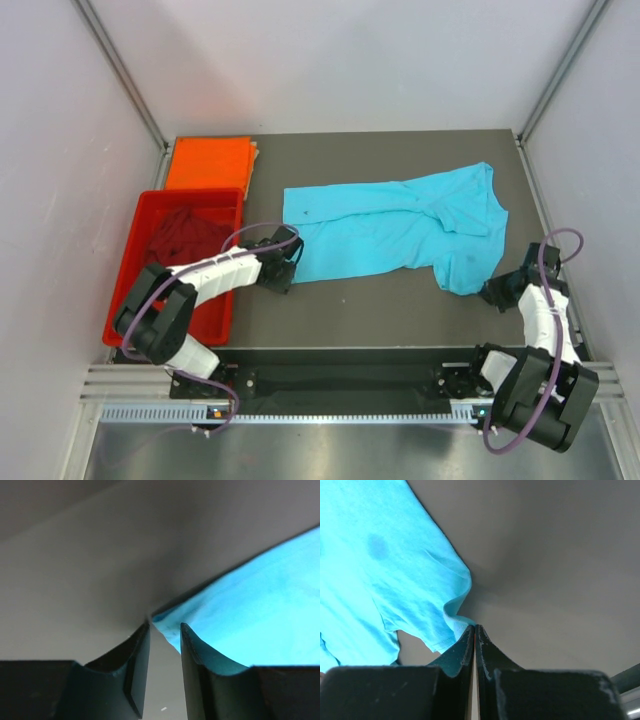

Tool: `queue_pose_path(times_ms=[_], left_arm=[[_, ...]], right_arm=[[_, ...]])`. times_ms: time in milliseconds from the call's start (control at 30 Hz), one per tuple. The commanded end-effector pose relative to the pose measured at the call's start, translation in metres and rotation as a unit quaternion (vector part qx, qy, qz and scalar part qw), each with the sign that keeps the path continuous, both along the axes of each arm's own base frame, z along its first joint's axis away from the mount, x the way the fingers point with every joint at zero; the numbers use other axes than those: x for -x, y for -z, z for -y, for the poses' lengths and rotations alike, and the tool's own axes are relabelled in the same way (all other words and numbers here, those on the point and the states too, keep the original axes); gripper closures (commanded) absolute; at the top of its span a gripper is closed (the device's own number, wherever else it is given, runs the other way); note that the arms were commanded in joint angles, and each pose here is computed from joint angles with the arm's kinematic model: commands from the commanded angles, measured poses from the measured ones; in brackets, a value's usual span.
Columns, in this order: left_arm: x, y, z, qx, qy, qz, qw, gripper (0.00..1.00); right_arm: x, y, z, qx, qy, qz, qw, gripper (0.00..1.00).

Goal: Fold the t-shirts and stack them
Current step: Fold the tshirt

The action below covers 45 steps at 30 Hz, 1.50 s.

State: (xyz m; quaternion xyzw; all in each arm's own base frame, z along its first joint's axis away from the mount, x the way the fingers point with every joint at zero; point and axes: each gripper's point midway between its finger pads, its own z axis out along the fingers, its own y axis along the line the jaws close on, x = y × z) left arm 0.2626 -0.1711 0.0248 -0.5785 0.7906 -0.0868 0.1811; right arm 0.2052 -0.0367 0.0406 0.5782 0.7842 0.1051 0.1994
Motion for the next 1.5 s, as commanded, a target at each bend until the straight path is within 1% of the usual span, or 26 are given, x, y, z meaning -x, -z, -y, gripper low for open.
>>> queue_pose_path(times_ms=[0, 100, 200, 267, 333, 400, 467, 500, 533, 600, 667, 967, 1033, 1067, 1100, 1233, 1267, 1367, 1400, 1467], left_arm=[[0.009, 0.008, -0.006, -0.018, -0.017, -0.03, 0.999, 0.65], [0.01, 0.014, -0.008, -0.03, -0.019, -0.04, 0.999, 0.65], [0.011, 0.022, -0.011, -0.036, -0.025, -0.045, 0.998, 0.69], [0.009, 0.026, -0.009, -0.033, -0.02, -0.038, 0.999, 0.86], [0.01, 0.025, -0.009, -0.03, -0.02, -0.034, 0.999, 1.0], [0.011, 0.023, -0.012, -0.034, -0.018, -0.03, 0.999, 1.0], [0.007, 0.013, -0.018, -0.046, -0.018, -0.014, 0.999, 1.0], [0.008, 0.007, -0.022, -0.057, -0.015, -0.013, 0.998, 1.0], [0.004, -0.002, -0.028, -0.07, -0.017, 0.004, 0.997, 1.0], [0.005, -0.01, -0.036, -0.093, -0.011, 0.005, 0.996, 1.0], [0.005, -0.017, -0.042, -0.106, -0.008, 0.016, 0.994, 1.0], [0.005, -0.026, -0.046, -0.116, 0.013, 0.03, 0.993, 1.0], [0.001, -0.032, -0.046, -0.121, 0.023, 0.044, 0.991, 1.0], [-0.007, -0.036, -0.043, -0.116, 0.026, 0.062, 0.991, 1.0], [-0.011, -0.04, -0.043, -0.126, 0.043, 0.074, 0.988, 1.0], [-0.028, -0.054, -0.039, -0.135, 0.06, 0.108, 0.983, 1.0], [-0.029, -0.055, -0.038, -0.138, 0.066, 0.109, 0.982, 1.0], [-0.039, -0.053, -0.031, -0.138, 0.078, 0.106, 0.982, 1.0], [-0.044, -0.051, -0.028, -0.14, 0.081, 0.1, 0.982, 1.0], [-0.051, -0.05, -0.023, -0.144, 0.101, 0.096, 0.98, 1.0]], right_arm=[[-0.015, -0.025, 0.015, 0.033, 0.008, 0.033, 0.999, 1.0], [-0.015, -0.027, 0.016, 0.037, 0.009, 0.036, 0.999, 1.0], [-0.014, -0.03, 0.017, 0.042, 0.01, 0.039, 0.998, 1.0], [-0.015, -0.034, 0.019, 0.047, 0.013, 0.043, 0.998, 1.0], [-0.013, -0.037, 0.022, 0.056, 0.014, 0.039, 0.998, 1.0], [-0.014, -0.044, 0.027, 0.072, 0.014, 0.04, 0.996, 1.0], [-0.013, -0.052, 0.032, 0.088, 0.013, 0.04, 0.995, 1.0], [-0.011, -0.054, 0.038, 0.104, 0.019, 0.035, 0.994, 1.0], [-0.01, -0.059, 0.041, 0.114, 0.018, 0.033, 0.993, 1.0], [-0.004, -0.064, 0.049, 0.137, 0.027, 0.026, 0.99, 1.0], [-0.002, -0.07, 0.05, 0.146, 0.025, 0.029, 0.988, 1.0], [0.012, -0.066, 0.043, 0.15, 0.004, 0.019, 0.989, 1.0], [0.014, -0.067, 0.044, 0.157, 0.006, 0.021, 0.987, 1.0], [0.015, -0.068, 0.045, 0.161, 0.006, 0.025, 0.987, 1.0], [0.013, -0.069, 0.044, 0.162, 0.003, 0.03, 0.986, 1.0], [-0.011, -0.078, 0.046, 0.166, -0.017, 0.076, 0.983, 1.0], [-0.016, -0.077, 0.047, 0.163, -0.025, 0.074, 0.984, 1.0], [-0.04, -0.083, 0.046, 0.157, -0.052, 0.106, 0.98, 1.0], [-0.05, -0.088, 0.046, 0.157, -0.06, 0.126, 0.978, 1.0], [-0.062, -0.091, 0.047, 0.157, -0.071, 0.139, 0.975, 1.0]])
